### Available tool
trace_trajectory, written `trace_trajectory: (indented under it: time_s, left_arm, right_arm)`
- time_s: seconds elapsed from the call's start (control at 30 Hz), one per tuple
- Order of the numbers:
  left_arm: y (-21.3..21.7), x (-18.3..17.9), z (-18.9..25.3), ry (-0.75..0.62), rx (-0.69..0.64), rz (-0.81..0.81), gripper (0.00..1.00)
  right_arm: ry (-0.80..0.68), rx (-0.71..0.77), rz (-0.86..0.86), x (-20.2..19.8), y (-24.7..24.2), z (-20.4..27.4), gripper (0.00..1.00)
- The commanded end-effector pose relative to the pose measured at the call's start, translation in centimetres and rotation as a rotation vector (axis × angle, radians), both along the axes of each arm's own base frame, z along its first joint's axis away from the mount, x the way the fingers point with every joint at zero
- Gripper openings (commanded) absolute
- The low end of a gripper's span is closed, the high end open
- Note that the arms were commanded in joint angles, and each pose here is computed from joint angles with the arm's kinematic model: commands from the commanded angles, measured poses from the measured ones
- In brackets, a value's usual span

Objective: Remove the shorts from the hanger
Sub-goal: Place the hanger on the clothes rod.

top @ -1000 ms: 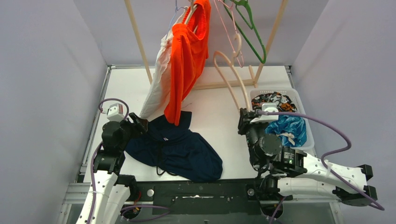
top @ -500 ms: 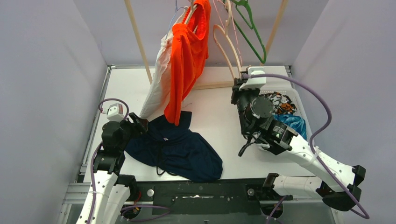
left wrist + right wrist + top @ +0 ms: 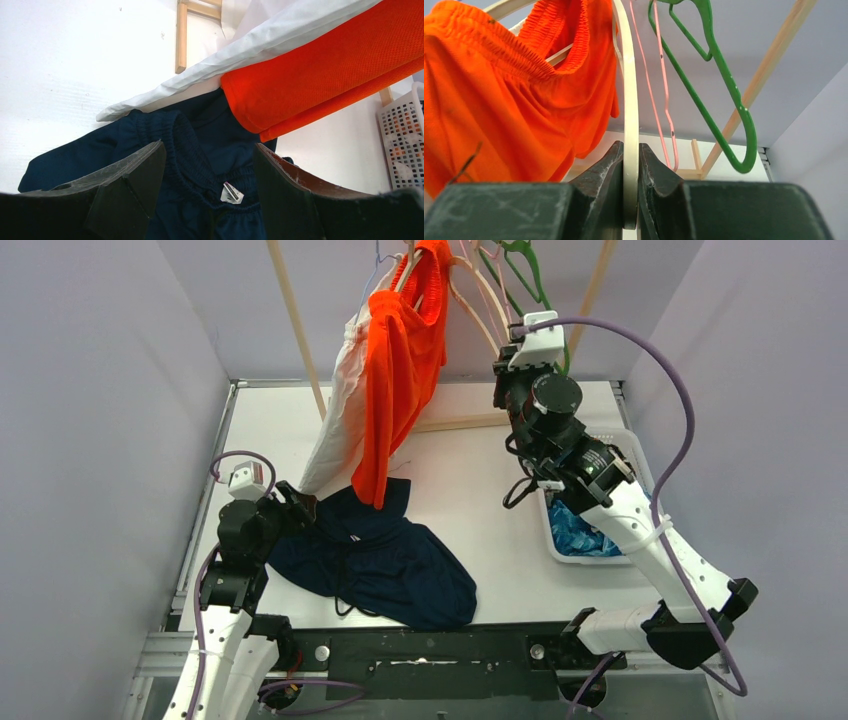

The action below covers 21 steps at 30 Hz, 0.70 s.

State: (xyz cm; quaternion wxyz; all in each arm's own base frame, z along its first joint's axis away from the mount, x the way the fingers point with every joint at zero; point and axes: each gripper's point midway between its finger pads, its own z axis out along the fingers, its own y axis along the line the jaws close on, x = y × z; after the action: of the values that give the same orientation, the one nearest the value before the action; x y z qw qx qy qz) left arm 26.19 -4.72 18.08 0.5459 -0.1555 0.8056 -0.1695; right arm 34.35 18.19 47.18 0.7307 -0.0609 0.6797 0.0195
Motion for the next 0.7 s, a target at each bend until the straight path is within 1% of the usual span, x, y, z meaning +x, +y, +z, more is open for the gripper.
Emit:
trace_trajectory:
  time_s: [0.0, 0.1, 0.27, 0.37, 0.47, 0.6, 0.67]
  left_arm:
    - [-0.1, 0.7, 2.5, -0.078, -0.011, -0.003, 0.64]
    - [-0.1, 0.7, 2.6, -0.080, -0.012, -0.004, 0.64]
    - [-0.1, 0.6, 2.7, -0.083, -0.011, -0.002, 0.64]
    - [-0.1, 0.6, 2.6, -0.082, -0.011, -0.003, 0.64]
    - [-0.1, 0.6, 2.6, -0.084, -0.012, -0.004, 0.64]
    - [-0.2, 0.6, 2.6, -0.083, -0.013, -0.008, 0.64]
    - [-0.2, 0.6, 2.6, -0.083, -0.013, -0.009, 0.64]
  right_arm:
    - [-0.056, 0.050, 0.049, 0.6, 0.0, 3.6, 0.00]
    - [-0.051, 0.041, 0.046, 1.4, 0.0, 4.2, 0.00]
    - [-0.033, 0.032, 0.030, 2.0, -0.1, 3.8, 0.00]
    - [-0.071, 0.081, 0.055, 0.8, -0.4, 5.3, 0.00]
    - [-0.083, 0.088, 0.033, 1.4, -1.6, 6.0, 0.00]
    - [0.004, 0.042, 0.042, 3.7, -0.8, 3.8, 0.00]
    - [0.023, 0.037, 0.041, 4.4, -0.6, 2.7, 0.00]
